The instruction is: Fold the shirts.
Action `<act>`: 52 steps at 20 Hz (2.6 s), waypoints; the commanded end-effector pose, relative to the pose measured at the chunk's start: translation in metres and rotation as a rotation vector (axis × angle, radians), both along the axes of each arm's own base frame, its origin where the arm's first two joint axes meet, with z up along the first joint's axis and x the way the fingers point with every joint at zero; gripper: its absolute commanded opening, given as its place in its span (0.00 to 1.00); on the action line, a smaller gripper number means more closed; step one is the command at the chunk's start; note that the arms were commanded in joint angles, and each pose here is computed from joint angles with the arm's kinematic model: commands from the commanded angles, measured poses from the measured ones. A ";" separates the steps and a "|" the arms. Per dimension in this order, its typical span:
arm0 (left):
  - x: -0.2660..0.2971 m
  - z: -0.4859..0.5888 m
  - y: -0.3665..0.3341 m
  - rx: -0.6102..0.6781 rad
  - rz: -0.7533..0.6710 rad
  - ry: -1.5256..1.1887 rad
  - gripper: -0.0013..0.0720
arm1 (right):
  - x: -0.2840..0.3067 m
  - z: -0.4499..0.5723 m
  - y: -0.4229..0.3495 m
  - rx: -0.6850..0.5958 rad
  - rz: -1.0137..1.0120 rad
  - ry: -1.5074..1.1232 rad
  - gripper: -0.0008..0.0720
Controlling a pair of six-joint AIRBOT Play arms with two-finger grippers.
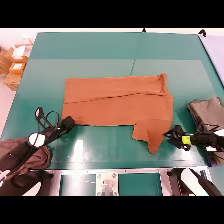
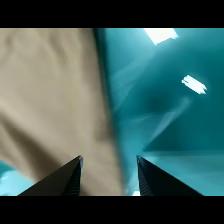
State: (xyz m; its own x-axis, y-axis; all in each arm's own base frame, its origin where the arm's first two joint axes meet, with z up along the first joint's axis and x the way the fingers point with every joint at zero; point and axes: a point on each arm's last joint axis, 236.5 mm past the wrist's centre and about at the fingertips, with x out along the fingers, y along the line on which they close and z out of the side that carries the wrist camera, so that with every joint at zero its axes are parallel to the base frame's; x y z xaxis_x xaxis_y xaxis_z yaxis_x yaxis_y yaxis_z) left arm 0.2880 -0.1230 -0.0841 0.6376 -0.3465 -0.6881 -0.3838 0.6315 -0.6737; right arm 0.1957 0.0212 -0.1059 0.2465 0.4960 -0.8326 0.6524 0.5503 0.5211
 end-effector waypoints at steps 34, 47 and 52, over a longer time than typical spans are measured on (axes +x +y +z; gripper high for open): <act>0.200 0.096 0.027 0.514 -0.459 0.074 0.04 | 0.266 0.131 -0.031 -0.198 0.208 -0.393 0.03; 0.262 0.099 -0.011 0.424 -0.581 -0.076 0.94 | 0.295 0.070 -0.105 -0.172 0.271 -0.334 0.77; 0.238 0.092 -0.013 0.406 -0.648 0.016 0.48 | 0.272 0.037 -0.110 -0.084 0.349 -0.291 0.80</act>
